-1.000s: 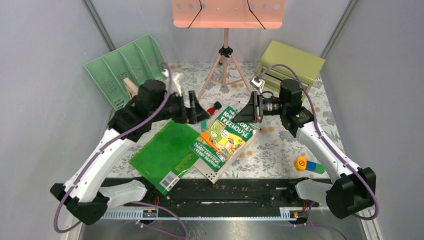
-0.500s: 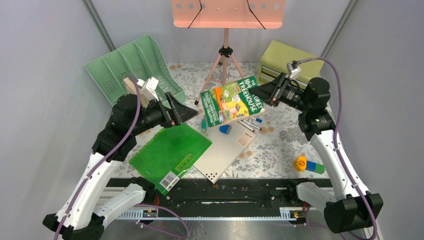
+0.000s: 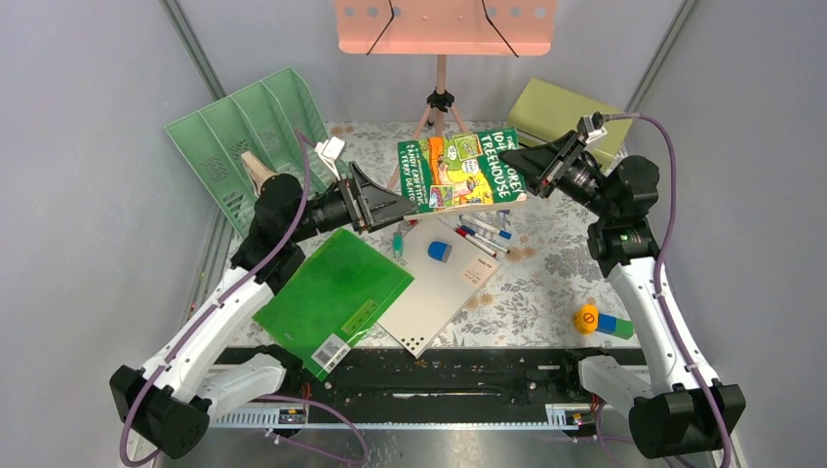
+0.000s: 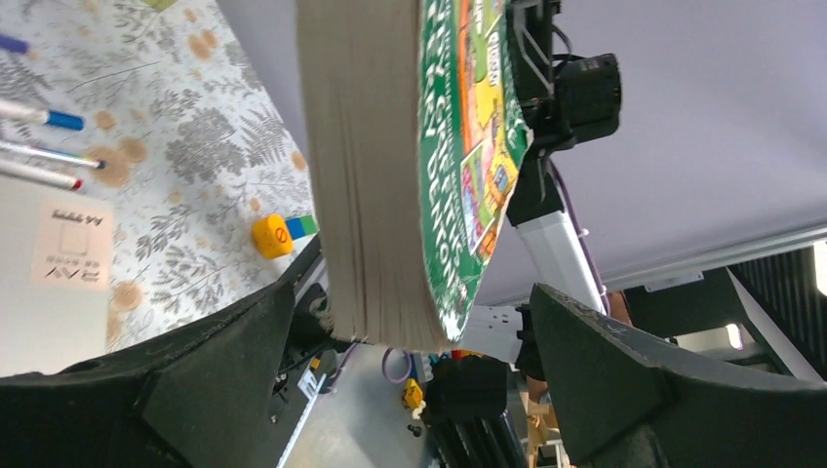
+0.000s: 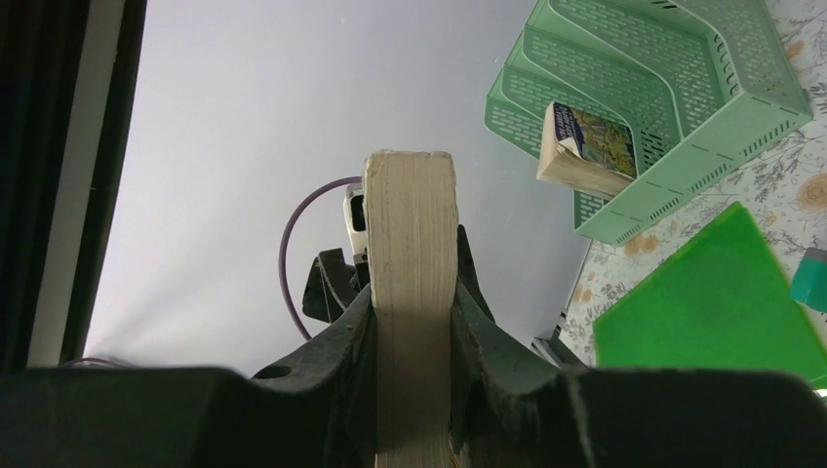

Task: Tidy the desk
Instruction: Place the book in the storage box.

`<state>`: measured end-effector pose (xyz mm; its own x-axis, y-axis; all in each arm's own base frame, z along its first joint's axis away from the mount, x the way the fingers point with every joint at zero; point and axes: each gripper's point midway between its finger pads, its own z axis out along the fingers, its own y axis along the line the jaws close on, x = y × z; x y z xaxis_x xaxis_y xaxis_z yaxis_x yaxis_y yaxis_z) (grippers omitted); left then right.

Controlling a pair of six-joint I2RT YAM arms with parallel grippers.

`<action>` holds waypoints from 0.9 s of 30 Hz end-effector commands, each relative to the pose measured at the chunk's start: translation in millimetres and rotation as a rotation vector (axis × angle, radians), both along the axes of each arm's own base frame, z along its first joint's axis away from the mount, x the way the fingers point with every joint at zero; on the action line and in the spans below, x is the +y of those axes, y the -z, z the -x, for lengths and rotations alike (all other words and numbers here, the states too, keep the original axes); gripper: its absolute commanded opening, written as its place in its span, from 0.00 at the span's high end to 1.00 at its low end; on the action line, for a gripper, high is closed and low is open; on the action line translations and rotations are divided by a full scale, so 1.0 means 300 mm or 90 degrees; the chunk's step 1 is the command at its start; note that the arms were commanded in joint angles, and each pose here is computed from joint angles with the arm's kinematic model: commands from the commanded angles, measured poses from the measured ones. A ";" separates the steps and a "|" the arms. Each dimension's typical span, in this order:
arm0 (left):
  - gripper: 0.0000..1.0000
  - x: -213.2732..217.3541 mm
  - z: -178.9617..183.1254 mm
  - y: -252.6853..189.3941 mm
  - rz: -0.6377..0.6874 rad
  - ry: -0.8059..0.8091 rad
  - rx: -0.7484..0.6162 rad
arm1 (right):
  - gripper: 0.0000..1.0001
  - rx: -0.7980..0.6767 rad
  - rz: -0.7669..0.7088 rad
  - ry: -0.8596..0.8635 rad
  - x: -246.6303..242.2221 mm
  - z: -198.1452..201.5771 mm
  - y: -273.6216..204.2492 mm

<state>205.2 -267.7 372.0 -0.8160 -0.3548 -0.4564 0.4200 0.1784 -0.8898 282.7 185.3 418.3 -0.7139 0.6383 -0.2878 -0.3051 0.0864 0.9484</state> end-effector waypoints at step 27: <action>1.00 -0.075 -0.028 -0.144 0.076 0.018 -0.068 | 0.49 0.003 -0.007 0.009 -0.006 0.013 0.061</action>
